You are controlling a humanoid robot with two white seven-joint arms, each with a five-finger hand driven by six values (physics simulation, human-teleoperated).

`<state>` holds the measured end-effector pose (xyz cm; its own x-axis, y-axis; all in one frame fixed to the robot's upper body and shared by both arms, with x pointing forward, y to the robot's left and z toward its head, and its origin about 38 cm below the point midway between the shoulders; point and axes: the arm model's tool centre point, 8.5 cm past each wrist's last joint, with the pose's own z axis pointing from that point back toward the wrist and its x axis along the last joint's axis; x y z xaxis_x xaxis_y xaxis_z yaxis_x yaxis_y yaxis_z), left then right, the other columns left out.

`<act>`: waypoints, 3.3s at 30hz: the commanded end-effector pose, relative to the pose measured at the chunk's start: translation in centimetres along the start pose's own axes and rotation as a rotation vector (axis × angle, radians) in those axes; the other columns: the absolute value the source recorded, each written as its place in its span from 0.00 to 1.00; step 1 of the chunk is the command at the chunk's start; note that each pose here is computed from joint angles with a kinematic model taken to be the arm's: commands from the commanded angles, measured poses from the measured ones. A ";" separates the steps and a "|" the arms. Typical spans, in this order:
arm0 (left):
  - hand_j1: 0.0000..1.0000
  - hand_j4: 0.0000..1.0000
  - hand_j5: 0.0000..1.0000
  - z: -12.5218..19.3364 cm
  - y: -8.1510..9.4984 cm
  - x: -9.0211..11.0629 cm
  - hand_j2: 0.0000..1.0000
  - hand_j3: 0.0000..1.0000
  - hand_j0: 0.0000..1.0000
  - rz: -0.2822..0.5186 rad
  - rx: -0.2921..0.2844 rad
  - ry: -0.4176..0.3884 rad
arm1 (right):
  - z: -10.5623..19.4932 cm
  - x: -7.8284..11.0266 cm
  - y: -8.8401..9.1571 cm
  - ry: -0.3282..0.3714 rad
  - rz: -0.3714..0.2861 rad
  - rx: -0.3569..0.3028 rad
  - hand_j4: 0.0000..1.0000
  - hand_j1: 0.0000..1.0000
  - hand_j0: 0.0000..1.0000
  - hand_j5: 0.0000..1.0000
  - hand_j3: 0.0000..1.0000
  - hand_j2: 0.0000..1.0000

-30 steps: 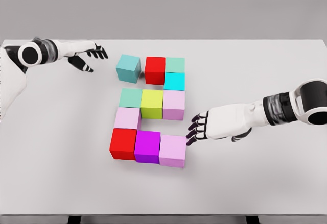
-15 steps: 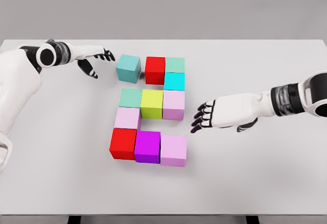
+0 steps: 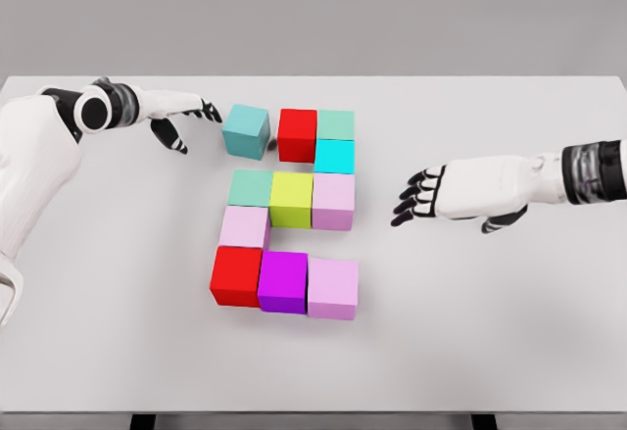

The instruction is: Assemble the squares on the desktop into the number 2

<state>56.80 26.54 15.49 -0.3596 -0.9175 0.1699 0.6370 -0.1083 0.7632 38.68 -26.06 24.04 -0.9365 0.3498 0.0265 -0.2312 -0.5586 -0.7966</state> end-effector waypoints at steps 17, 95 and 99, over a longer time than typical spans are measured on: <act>0.85 0.85 0.85 -0.2 -0.2 1.4 0.85 0.85 0.85 -0.044 0.000 -0.095 | 0.3 -0.2 -0.3 0.009 -0.002 -0.013 1.00 1.00 1.00 1.00 1.00 1.00; 0.90 0.90 0.90 2.1 -1.7 2.3 0.90 0.90 0.90 -0.187 0.012 -0.252 | 3.1 -4.1 0.1 0.081 -0.183 -0.116 1.00 1.00 1.00 1.00 1.00 1.00; 0.90 0.90 0.90 2.2 -1.7 2.2 0.90 0.90 0.90 -0.180 0.013 -0.251 | 3.0 -4.1 0.0 0.079 -0.183 -0.117 1.00 1.00 1.00 1.00 1.00 1.00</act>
<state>53.43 25.58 15.80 -0.6277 -0.7594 0.1710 0.5377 -0.2642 0.8006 41.70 -29.78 25.67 -0.8593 0.4951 0.1283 -0.3553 -0.3974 -0.8461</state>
